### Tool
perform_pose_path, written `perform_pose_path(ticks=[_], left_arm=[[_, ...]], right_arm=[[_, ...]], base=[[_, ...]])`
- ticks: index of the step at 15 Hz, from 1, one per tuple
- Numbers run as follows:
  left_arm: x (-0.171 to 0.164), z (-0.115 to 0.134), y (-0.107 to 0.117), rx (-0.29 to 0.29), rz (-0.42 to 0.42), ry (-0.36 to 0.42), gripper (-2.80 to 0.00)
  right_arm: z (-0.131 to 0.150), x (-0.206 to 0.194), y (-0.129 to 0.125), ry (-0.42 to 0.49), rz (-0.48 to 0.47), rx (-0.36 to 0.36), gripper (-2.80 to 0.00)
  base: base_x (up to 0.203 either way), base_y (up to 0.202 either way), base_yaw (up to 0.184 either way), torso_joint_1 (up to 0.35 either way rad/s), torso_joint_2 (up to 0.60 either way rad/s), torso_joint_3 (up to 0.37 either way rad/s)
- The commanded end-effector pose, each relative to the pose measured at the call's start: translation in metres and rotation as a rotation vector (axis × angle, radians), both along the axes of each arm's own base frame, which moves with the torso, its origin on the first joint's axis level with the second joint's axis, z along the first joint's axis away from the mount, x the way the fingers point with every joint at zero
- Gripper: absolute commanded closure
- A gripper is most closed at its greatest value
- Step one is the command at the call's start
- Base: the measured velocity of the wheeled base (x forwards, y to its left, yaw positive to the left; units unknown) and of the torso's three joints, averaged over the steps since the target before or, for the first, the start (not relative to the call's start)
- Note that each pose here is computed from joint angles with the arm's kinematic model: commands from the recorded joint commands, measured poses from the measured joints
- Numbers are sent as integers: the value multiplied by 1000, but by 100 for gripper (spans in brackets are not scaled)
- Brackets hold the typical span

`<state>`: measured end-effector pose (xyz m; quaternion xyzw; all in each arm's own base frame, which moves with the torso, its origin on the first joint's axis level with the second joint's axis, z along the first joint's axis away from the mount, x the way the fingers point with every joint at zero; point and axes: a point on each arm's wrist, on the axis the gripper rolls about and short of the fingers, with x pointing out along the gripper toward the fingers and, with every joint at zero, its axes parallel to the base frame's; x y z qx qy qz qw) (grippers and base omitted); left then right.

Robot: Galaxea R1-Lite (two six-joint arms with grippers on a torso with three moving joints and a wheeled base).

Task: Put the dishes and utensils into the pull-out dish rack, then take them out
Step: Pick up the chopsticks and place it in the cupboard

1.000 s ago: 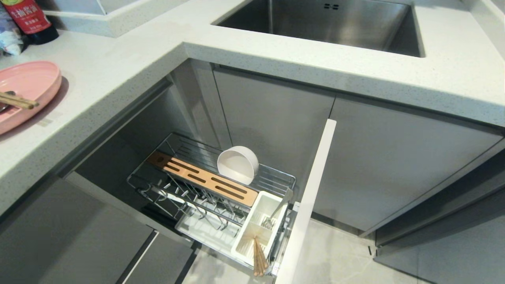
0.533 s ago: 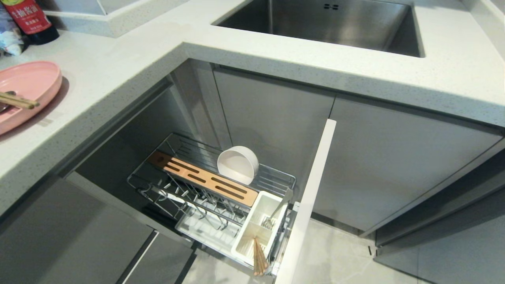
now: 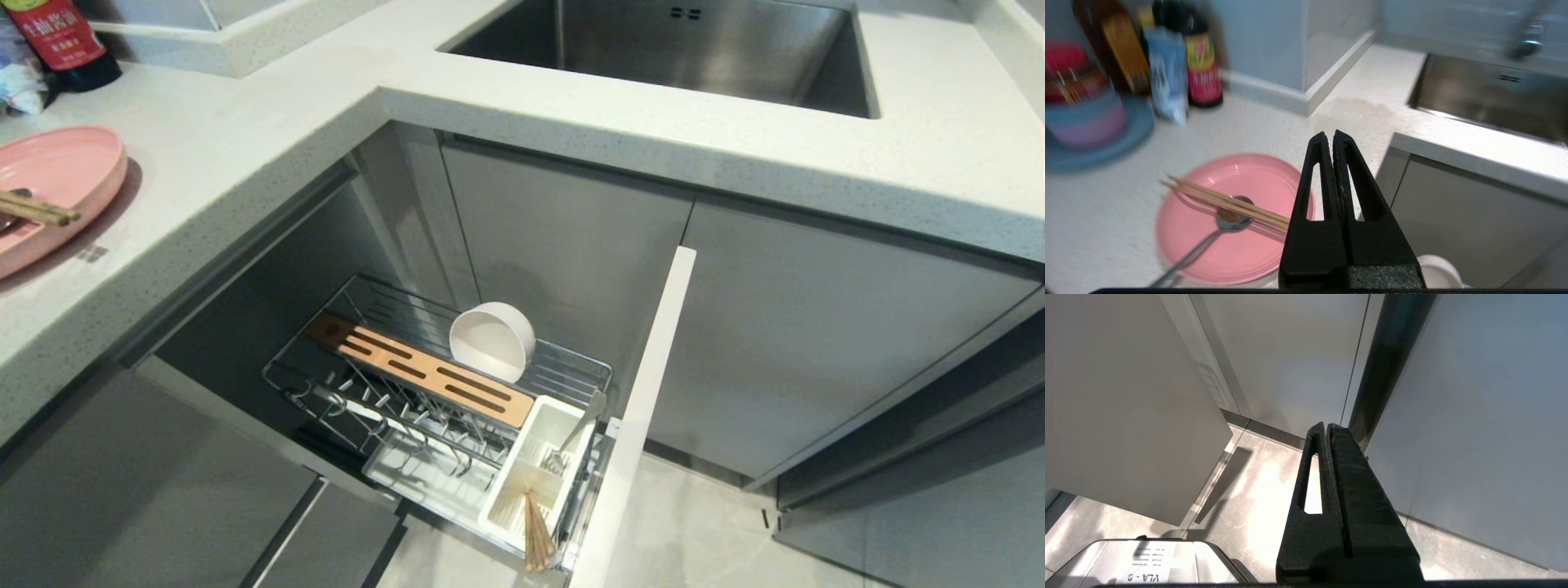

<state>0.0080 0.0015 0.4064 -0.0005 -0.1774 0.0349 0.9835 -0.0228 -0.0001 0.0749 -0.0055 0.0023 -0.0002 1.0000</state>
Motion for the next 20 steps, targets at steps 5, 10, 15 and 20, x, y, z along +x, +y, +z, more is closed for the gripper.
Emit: perform_pose_path(ticks=[5, 10, 15, 20], left_arm=[[105, 11, 3, -305, 173, 253, 0], [103, 11, 4, -496, 269, 491, 0], [120, 2, 5, -545, 359, 543, 0], [142, -6, 5, -538, 389, 593, -280]], right_arm=[[0, 0, 0, 1, 0, 0, 0], [0, 0, 0, 0, 0, -1, 0], [0, 0, 0, 0, 0, -1, 0], [0, 0, 0, 0, 0, 0, 0]], base=[[0, 0, 0, 0, 0, 0], [0, 0, 0, 0, 0, 0], [0, 0, 0, 0, 0, 0], [0, 0, 0, 0, 0, 0]])
